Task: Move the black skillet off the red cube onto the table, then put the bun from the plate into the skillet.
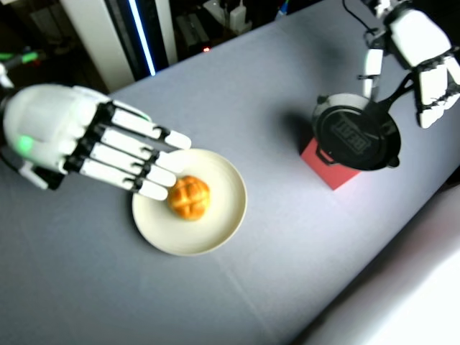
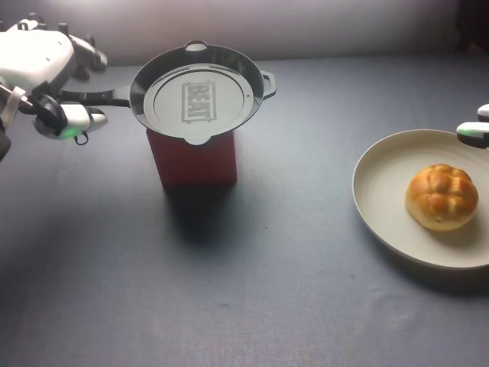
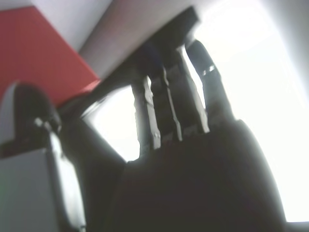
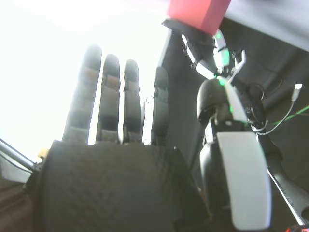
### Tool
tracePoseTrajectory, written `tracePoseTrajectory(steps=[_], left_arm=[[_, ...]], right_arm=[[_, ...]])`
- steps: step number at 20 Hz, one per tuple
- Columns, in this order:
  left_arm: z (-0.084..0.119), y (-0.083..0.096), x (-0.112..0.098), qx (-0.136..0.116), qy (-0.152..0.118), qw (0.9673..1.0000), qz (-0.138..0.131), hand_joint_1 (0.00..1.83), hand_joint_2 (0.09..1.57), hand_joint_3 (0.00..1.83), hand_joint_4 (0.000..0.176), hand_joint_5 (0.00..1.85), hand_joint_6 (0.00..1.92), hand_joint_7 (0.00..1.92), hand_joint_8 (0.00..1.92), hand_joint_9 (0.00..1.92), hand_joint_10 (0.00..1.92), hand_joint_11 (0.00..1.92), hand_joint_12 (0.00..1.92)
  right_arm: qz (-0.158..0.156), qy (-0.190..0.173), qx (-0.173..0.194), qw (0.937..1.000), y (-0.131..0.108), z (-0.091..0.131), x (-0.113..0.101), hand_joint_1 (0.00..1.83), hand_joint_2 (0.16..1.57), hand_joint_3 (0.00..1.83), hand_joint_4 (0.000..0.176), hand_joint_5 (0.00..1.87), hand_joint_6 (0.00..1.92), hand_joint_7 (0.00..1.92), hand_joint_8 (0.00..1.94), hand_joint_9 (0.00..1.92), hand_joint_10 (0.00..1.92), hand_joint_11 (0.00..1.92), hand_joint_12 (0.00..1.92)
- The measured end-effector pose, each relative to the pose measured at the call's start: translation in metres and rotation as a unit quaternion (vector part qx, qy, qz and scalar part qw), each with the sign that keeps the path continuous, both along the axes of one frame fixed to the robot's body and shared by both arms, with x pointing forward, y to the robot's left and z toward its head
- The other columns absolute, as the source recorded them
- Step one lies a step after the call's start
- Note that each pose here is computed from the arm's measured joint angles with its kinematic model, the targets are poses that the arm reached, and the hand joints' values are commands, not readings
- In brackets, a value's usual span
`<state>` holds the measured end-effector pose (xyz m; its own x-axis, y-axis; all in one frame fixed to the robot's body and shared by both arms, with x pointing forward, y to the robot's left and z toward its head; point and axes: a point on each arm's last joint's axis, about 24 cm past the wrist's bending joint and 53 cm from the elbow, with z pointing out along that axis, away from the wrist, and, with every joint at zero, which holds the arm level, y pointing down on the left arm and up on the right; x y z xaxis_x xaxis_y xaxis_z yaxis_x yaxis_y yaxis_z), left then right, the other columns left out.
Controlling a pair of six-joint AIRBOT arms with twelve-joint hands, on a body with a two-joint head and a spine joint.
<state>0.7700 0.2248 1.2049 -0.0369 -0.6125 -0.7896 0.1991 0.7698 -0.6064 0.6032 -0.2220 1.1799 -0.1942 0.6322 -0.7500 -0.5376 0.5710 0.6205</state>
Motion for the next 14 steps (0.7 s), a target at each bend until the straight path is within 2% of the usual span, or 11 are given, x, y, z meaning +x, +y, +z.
tracePoseTrajectory(steps=[1,2,4,5,6,7,8,9,10,12,14], left_arm=[[-0.007,-0.008,0.002,0.000,0.013,0.9999,-0.008,1.22,1.14,0.00,0.000,0.91,0.94,1.00,1.11,1.12,0.42,0.79,1.31],[-0.012,-0.011,0.004,0.002,0.023,0.9996,-0.013,1.22,1.14,0.00,0.000,0.88,1.00,1.00,1.10,1.09,0.59,0.85,1.32],[-0.012,-0.011,0.008,0.006,0.028,0.9995,-0.013,1.21,1.14,0.00,0.000,0.85,1.09,1.01,1.03,1.05,0.54,0.84,1.22],[-0.009,-0.009,0.011,0.007,0.024,0.9996,-0.009,1.22,1.14,0.00,0.000,0.86,1.06,1.02,1.06,1.05,0.61,0.83,1.30],[-0.009,-0.006,0.012,0.004,0.025,0.9997,-0.006,1.13,1.16,0.00,0.000,0.87,1.13,0.97,1.00,1.00,0.99,0.85,1.47],[-0.010,-0.006,0.012,0.003,0.027,0.9996,-0.004,1.07,1.18,0.00,0.000,0.84,1.24,0.88,1.39,0.92,1.52,0.88,1.77],[-0.013,-0.006,0.012,0.003,0.031,0.9995,-0.005,1.04,1.19,0.00,0.040,0.70,1.78,0.88,1.81,1.04,1.84,1.13,1.89],[-0.015,-0.007,0.011,0.004,0.032,0.9995,-0.007,1.18,1.25,0.01,0.140,0.82,1.89,1.01,1.90,1.23,1.90,1.34,1.91],[-0.018,-0.010,0.009,0.003,0.034,0.9994,-0.008,1.31,1.27,0.00,0.169,0.93,1.92,1.12,1.92,1.36,1.92,1.47,1.92],[-0.022,-0.016,0.003,0.000,0.035,0.9993,-0.016,1.53,1.25,0.00,0.176,0.98,1.92,1.22,1.92,1.46,1.92,1.54,1.92],[-0.020,-0.017,-0.003,-0.029,0.027,0.9990,-0.023,1.59,1.24,0.00,0.176,1.01,1.92,1.20,1.92,1.42,1.92,1.52,1.92]], right_arm=[[0.001,0.000,0.000,1.0000,0.001,0.000,0.000,0.56,1.31,0.00,0.110,0.44,0.00,0.38,0.00,0.35,0.00,0.39,0.04],[0.002,0.000,0.000,1.0000,0.001,0.000,-0.001,0.55,1.31,0.00,0.110,0.44,0.00,0.39,0.01,0.36,0.00,0.39,0.04],[0.003,0.000,0.000,1.0000,0.001,-0.001,-0.001,0.54,1.31,0.00,0.104,0.44,0.00,0.39,0.00,0.37,0.01,0.42,0.05],[0.002,0.001,-0.002,1.0000,0.001,-0.001,0.000,0.53,1.31,0.00,0.106,0.45,0.00,0.40,0.01,0.38,0.01,0.42,0.05],[0.001,0.000,-0.002,1.0000,0.000,-0.001,0.001,0.52,1.31,0.00,0.105,0.45,0.00,0.40,0.00,0.37,0.00,0.40,0.04],[0.000,0.000,-0.002,1.0000,0.000,-0.001,0.001,0.52,1.32,0.00,0.102,0.45,0.00,0.40,0.00,0.37,0.00,0.40,0.04],[0.001,0.001,-0.002,1.0000,0.000,-0.001,0.001,0.49,1.32,0.00,0.109,0.45,0.00,0.40,0.00,0.37,0.00,0.39,0.04],[0.002,0.001,0.000,1.0000,0.001,-0.002,0.000,0.46,1.32,0.00,0.109,0.44,0.00,0.40,0.00,0.38,0.00,0.40,0.04],[0.004,0.003,-0.001,1.0000,0.002,-0.002,0.000,0.46,1.32,0.00,0.107,0.44,0.00,0.40,0.00,0.38,0.00,0.40,0.04],[0.003,0.005,0.000,1.0000,0.001,-0.003,0.000,0.45,1.32,0.01,0.104,0.44,0.00,0.40,0.00,0.37,0.00,0.39,0.03],[0.003,0.006,0.001,1.0000,0.002,-0.004,0.000,0.44,1.33,0.01,0.113,0.44,0.00,0.41,0.00,0.37,0.00,0.37,0.02]])
